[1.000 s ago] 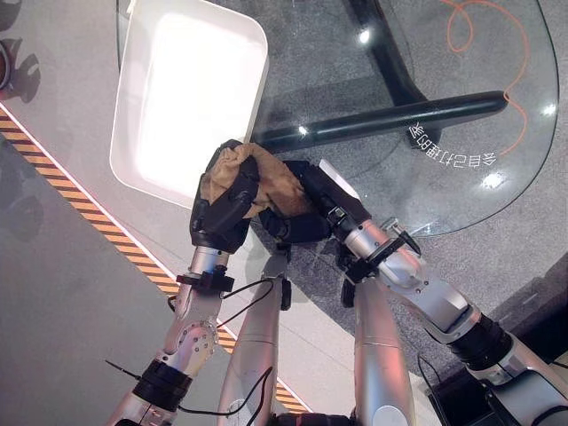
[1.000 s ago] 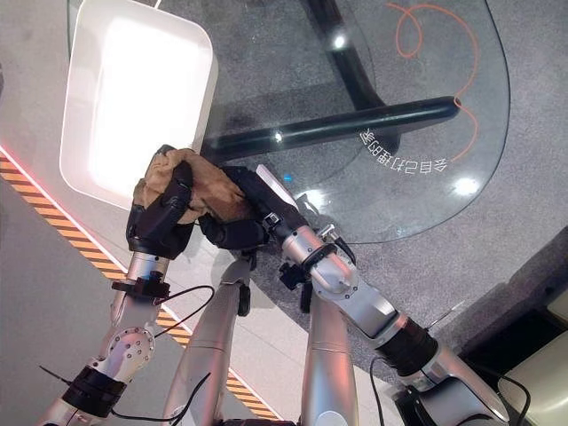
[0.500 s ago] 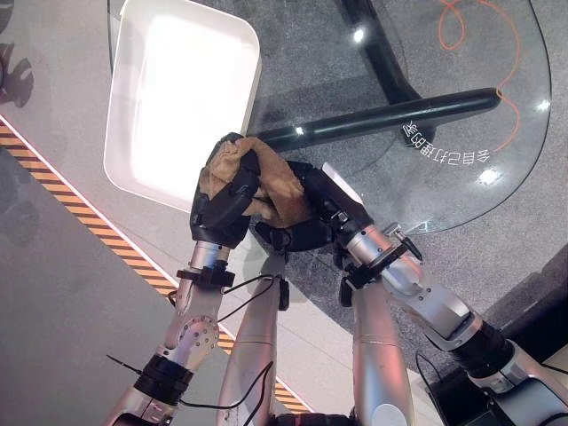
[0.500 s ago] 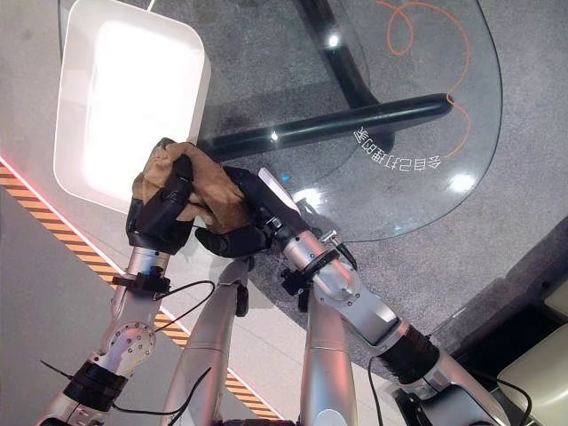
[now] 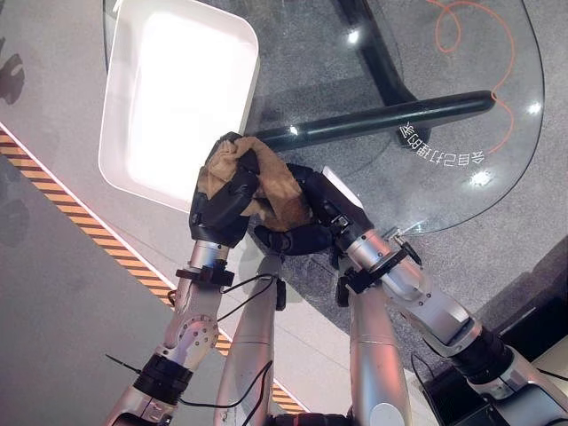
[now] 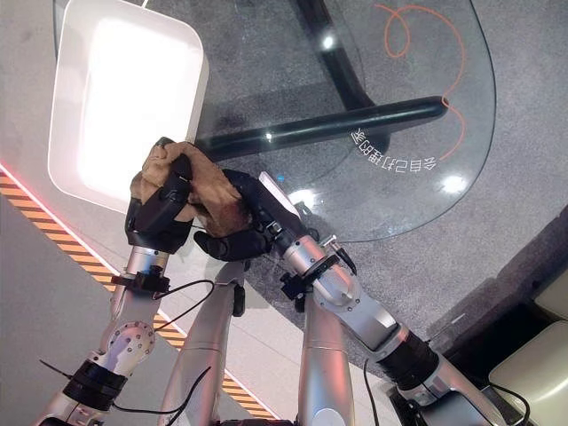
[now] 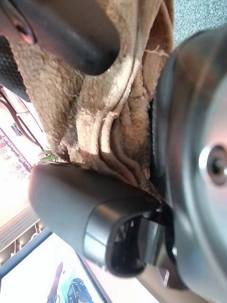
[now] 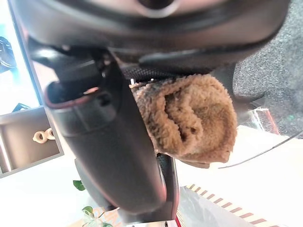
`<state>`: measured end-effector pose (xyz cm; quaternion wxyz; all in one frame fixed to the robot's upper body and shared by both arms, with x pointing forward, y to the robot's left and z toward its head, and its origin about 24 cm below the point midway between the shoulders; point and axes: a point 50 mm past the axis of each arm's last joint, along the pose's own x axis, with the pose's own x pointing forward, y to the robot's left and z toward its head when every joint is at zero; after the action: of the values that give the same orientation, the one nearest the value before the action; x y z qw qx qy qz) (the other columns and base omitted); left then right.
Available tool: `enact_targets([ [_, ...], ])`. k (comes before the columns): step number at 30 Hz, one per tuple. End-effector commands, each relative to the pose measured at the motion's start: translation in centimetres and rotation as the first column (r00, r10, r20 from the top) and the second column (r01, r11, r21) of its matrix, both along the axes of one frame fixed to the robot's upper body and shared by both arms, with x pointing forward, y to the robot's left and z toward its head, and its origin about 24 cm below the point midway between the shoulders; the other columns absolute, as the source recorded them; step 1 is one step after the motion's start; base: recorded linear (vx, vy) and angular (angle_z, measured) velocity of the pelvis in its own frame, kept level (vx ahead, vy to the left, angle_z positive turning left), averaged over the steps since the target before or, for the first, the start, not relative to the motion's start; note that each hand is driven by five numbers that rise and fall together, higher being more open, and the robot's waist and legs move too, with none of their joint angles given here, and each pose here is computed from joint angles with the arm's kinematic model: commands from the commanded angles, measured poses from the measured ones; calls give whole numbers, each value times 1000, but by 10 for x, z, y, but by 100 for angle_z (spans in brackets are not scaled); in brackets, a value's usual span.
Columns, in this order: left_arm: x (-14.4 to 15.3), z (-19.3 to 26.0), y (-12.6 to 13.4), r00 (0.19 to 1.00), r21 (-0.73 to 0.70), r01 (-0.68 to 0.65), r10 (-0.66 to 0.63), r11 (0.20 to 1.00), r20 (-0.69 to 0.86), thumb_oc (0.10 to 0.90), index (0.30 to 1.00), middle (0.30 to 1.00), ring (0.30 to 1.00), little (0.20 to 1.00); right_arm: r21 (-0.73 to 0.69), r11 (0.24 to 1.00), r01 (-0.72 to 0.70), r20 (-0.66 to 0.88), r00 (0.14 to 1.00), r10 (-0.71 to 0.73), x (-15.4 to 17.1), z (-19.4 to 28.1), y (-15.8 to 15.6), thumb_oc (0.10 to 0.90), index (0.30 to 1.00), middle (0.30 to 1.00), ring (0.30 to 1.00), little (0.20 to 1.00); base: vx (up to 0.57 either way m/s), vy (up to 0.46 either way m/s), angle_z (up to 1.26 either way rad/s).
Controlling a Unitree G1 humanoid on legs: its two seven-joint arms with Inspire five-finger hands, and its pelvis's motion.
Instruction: Wipe the table with a cloth and put it in the basket.
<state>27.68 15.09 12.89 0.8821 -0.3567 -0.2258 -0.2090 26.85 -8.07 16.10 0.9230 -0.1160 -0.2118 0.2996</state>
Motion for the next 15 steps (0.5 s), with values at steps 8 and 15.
enact_targets([
  [8,-32,27,-21,954,-3,150,-144,989,263,100,300,300,300,200,436,900,-8,242,964,-109,-15,69,-29,800,900,900,900,900,0,0,0],
  [15,-32,24,-18,956,-2,143,-137,990,261,100,300,300,300,200,562,817,-131,182,983,33,-17,67,-34,800,900,900,900,900,5,-2,-3],
])
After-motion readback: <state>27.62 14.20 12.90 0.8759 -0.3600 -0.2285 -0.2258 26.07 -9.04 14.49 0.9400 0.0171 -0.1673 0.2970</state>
